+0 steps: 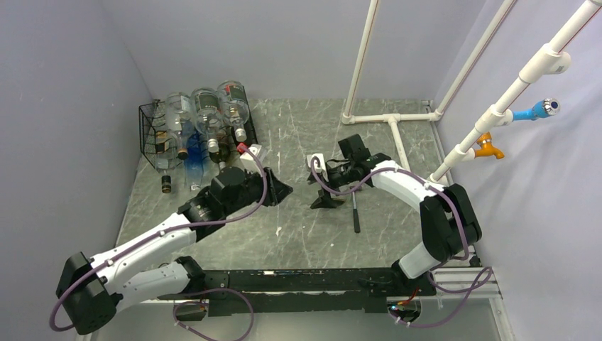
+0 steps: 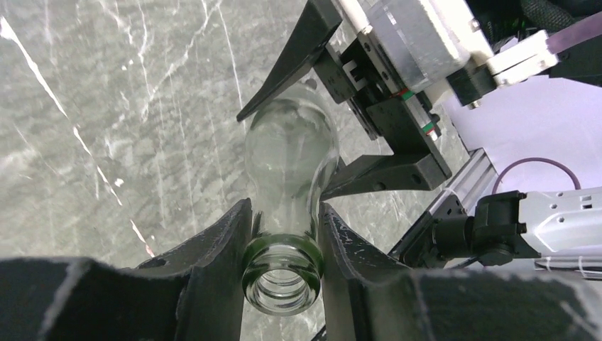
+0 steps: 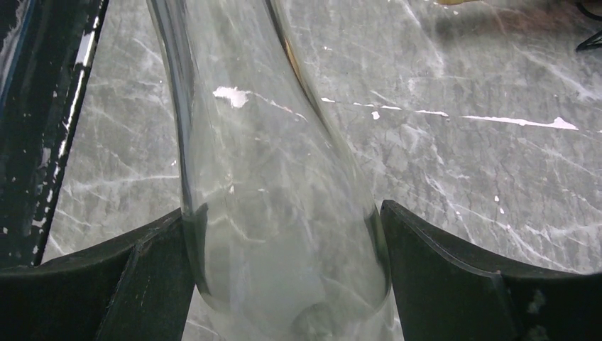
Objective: Take the wine bottle off the wine rack
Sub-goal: Place the wine bottle at the center of the board.
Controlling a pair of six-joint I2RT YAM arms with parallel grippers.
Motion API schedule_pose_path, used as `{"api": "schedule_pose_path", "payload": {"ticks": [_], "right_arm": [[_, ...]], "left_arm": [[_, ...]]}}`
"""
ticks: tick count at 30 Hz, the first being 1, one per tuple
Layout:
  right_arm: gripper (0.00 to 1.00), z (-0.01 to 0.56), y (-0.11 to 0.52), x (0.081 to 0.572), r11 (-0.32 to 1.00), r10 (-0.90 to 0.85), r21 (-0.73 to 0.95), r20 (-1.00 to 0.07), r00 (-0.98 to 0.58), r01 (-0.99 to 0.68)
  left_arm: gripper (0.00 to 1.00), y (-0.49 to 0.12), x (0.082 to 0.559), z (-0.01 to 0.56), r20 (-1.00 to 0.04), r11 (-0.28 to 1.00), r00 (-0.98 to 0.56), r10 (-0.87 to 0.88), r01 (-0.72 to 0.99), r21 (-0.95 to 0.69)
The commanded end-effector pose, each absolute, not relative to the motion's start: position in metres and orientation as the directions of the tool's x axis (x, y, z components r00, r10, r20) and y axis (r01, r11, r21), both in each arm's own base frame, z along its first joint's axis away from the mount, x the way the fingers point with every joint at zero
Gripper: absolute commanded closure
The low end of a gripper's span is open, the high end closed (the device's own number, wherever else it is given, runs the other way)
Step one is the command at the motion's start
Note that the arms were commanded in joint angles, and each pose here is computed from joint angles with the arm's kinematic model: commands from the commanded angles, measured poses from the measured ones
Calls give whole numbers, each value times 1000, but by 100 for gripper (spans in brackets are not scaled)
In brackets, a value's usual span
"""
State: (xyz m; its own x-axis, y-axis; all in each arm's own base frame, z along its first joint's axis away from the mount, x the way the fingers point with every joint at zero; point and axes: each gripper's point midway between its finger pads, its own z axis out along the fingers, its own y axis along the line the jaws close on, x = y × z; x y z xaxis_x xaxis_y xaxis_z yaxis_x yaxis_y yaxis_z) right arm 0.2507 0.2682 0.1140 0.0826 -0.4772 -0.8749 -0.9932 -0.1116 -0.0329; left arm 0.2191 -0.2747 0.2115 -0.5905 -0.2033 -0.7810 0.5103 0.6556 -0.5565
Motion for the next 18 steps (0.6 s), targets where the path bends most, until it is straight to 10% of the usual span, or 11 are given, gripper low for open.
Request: {"api": "schedule_pose_path", "payload": {"ticks": [1,18], "right_arm": [[29,141,279,261,-64,-437,1,-899,27,-998],[1,160,282,262,-23,-390,55,-920,-41,-998]], "left_arm": [[100,-288,220,262,-858,613,-491,-152,635,-471],[100,-296,243,305,-924,642,-356,140,743,-189]]}}
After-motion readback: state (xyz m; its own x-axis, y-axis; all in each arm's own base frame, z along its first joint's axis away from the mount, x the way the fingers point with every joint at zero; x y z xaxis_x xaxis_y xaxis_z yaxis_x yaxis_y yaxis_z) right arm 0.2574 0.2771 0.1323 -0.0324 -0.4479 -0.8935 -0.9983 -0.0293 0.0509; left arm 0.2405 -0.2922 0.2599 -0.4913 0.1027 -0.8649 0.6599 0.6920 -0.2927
